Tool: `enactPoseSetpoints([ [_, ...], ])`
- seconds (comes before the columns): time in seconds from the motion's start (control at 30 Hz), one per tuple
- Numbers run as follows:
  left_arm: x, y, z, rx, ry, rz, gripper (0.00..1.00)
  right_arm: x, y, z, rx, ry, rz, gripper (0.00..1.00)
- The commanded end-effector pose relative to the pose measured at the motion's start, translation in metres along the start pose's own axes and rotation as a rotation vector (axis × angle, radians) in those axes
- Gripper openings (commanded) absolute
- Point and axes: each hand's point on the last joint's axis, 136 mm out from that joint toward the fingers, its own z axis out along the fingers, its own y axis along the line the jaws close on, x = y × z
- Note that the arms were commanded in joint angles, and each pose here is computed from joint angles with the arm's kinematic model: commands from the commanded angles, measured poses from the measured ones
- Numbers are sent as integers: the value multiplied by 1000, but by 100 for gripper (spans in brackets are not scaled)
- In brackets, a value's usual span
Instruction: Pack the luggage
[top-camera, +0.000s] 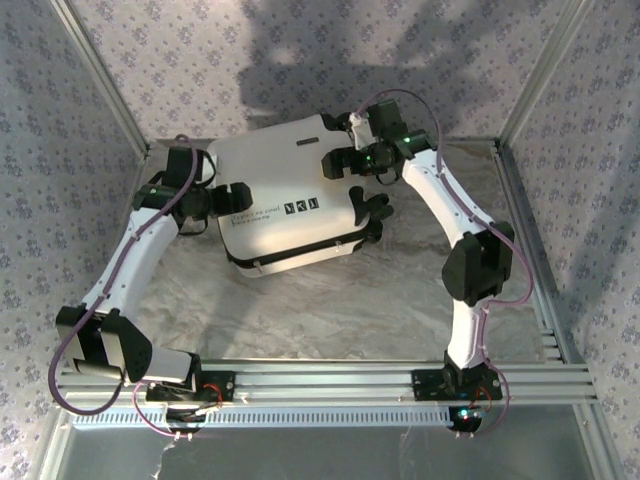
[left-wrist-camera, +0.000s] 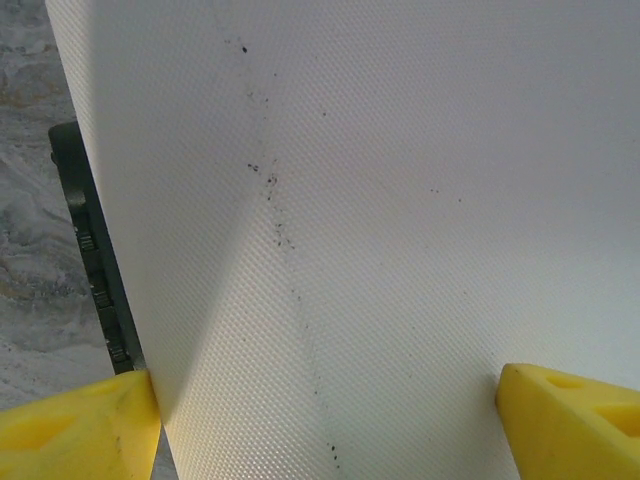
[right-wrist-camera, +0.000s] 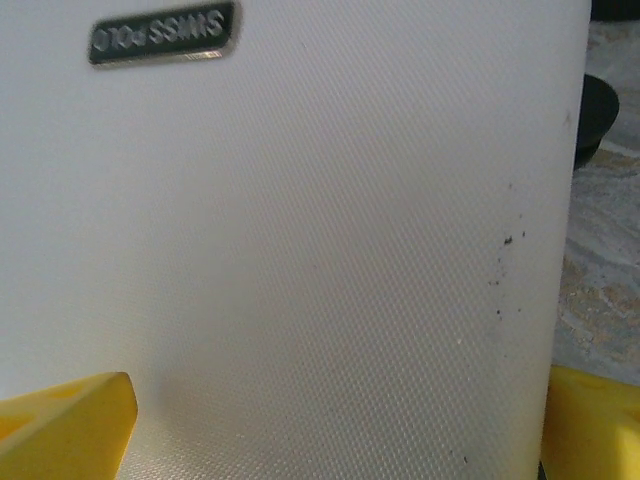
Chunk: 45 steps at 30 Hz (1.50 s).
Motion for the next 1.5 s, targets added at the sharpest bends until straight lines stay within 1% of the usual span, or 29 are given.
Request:
enactPoseSetpoints([
  [0.0,-44,-54,-32,178,-177,109,86,-49,73,-51,-227,-193,-182,100],
  [0.13,-47,-51,-39,161,-201,111,87,-52,60,-67,-177,-226,-180,100],
  [0.27,-48,-48,-48,142,-224,116,87,-43,55,-79,-139,-243,-188,100],
  [0.37,-48,-48,-54,138,-236,116,88,-27,54,-88,-102,-261,-206,98],
  [0.5,-46,-46,-57,134,-242,112,88,8,54,-100,-45,-298,-212,97],
  [0.57,-44,-45,-57,134,-242,103,88,29,57,-100,-30,-308,-214,95],
  [0.63,-42,-45,-56,139,-241,97,88,55,58,-93,2,-300,-212,92],
  [0.7,-41,-44,-55,139,-240,90,88,81,57,-81,43,-291,-223,85],
  [0.73,-40,-44,-54,138,-237,86,88,93,59,-77,63,-306,-236,82],
  [0.77,-39,-44,-53,139,-234,85,88,101,61,-75,71,-331,-249,82],
  [0.87,-38,-42,-50,137,-230,75,88,125,76,-67,29,-398,-262,81],
  [0.93,-39,-43,-49,141,-227,69,88,139,74,-59,31,-422,-235,78],
  [1.03,-40,-45,-50,152,-231,65,88,160,60,-41,59,-429,-187,74],
  [1.2,-40,-47,-51,158,-232,64,88,188,54,-10,14,-433,-166,65],
  [1.27,-40,-48,-51,160,-229,65,88,195,60,-1,-26,-444,-204,61],
  [1.33,-39,-47,-51,159,-227,63,88,201,61,7,-34,-448,-237,57],
  [1.47,-37,-47,-50,158,-221,64,88,211,56,17,-33,-460,-263,53],
])
